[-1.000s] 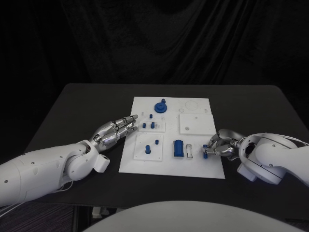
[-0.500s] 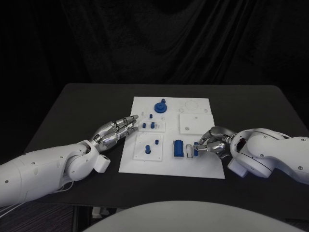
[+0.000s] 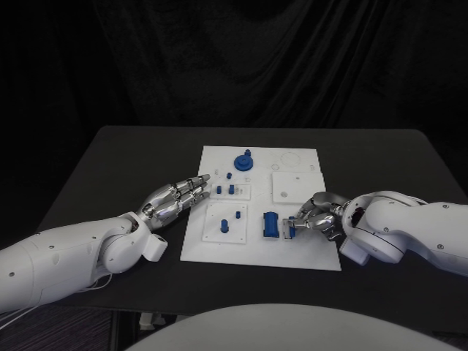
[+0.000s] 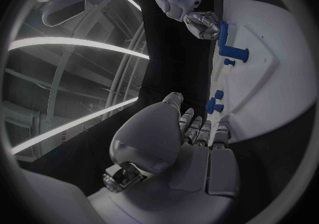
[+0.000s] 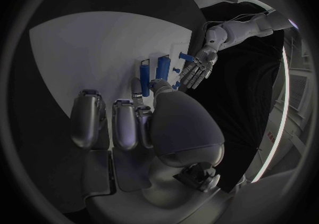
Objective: Assemble the parts on the task board
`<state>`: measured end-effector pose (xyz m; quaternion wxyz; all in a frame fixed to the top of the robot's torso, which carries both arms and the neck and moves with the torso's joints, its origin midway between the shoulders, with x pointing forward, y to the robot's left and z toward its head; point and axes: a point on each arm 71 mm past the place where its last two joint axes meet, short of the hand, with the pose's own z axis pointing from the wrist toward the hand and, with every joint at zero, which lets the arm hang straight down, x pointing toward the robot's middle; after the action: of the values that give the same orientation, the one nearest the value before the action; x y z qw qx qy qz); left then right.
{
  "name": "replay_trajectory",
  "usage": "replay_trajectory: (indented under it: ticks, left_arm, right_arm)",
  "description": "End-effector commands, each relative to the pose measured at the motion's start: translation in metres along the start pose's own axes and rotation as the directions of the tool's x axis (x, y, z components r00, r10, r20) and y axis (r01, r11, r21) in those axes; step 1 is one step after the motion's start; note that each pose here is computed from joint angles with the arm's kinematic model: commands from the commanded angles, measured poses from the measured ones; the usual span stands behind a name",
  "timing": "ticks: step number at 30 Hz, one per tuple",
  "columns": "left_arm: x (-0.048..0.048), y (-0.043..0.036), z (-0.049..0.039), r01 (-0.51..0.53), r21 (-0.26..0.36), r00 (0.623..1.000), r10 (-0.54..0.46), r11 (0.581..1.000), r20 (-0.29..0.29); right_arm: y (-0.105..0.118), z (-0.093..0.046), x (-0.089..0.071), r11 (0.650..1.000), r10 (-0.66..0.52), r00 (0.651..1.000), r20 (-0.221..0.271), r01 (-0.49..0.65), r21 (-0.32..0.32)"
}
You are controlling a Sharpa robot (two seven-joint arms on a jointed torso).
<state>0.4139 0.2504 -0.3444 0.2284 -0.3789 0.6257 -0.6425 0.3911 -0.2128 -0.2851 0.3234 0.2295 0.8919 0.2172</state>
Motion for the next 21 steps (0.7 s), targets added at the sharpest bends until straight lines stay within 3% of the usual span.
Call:
replay_trajectory:
  ticks: [1, 21]
  left_arm:
    - [0.0025, 0.0010, 0.0004, 0.014, 0.007, 1.000, -0.014, 1.000, -0.014]
    - [0.0035, 0.0060, -0.0022, 0.022, -0.005, 1.000, -0.022, 1.000, -0.013]
  right_arm:
    - [-0.0021, 0.0010, 0.0044, 1.000, -0.017, 0.999, -0.051, 0.019, 0.023]
    - [-0.0030, 0.0045, 0.0036, 0.999, -0.028, 0.998, -0.054, 0.030, 0.036]
